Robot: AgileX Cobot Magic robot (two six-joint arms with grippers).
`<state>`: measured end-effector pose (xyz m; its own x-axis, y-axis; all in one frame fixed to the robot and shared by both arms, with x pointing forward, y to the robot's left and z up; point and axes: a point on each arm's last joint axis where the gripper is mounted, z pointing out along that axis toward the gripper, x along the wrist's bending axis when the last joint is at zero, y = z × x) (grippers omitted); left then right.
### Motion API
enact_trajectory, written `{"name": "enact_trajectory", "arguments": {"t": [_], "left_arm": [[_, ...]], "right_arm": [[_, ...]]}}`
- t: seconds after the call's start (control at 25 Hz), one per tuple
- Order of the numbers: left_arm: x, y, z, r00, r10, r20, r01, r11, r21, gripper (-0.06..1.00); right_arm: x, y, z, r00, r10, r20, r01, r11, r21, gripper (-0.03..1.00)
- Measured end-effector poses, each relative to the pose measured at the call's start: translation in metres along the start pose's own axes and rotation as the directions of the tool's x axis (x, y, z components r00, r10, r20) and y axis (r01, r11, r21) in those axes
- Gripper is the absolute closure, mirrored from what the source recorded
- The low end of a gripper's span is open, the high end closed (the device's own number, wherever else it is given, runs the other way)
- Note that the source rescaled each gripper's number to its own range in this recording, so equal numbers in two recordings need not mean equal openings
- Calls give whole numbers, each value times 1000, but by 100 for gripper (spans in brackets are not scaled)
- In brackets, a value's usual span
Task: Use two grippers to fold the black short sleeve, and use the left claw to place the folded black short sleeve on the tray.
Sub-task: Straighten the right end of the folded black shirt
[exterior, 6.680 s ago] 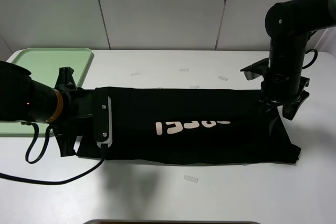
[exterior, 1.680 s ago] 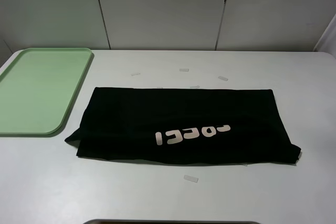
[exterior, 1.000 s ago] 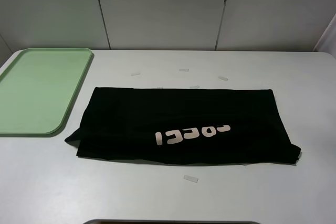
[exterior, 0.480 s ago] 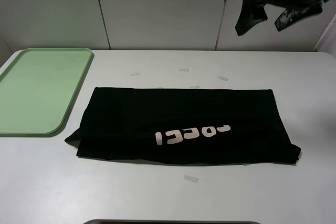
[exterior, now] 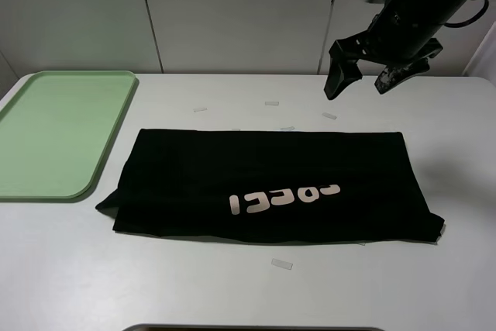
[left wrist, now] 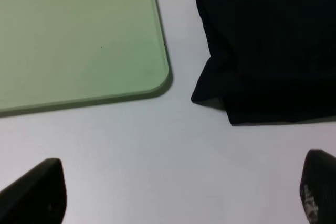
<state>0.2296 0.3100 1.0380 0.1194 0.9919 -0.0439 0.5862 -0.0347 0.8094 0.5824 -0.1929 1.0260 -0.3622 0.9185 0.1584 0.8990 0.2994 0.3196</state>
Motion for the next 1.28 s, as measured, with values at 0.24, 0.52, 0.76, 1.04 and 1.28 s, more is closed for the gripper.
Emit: {"name": "enact_trajectory", "arguments": {"t": [0.24, 0.52, 0.76, 1.04, 1.28], "left_arm": [[0, 0, 0, 1000, 0, 0, 0, 1000, 0, 7], [0, 0, 0, 1000, 0, 0, 0, 1000, 0, 7], [0, 0, 0, 1000, 0, 0, 0, 1000, 0, 7], [0, 0, 0, 1000, 0, 0, 0, 1000, 0, 7], [6, 1, 0, 998, 25, -66, -26, 1000, -8, 7]], "right_arm": [[-2, 1, 35, 999, -34, -24, 36, 997, 67, 1], [-16, -5, 75, 999, -39, 14, 36, 983, 179, 1], [-22, -6, 83, 999, -19, 32, 12, 981, 194, 1], [-24, -14, 82, 998, -20, 54, 5, 964, 267, 1], [-40, -34, 91, 982, -77, 175, 11, 936, 352, 1]]}}
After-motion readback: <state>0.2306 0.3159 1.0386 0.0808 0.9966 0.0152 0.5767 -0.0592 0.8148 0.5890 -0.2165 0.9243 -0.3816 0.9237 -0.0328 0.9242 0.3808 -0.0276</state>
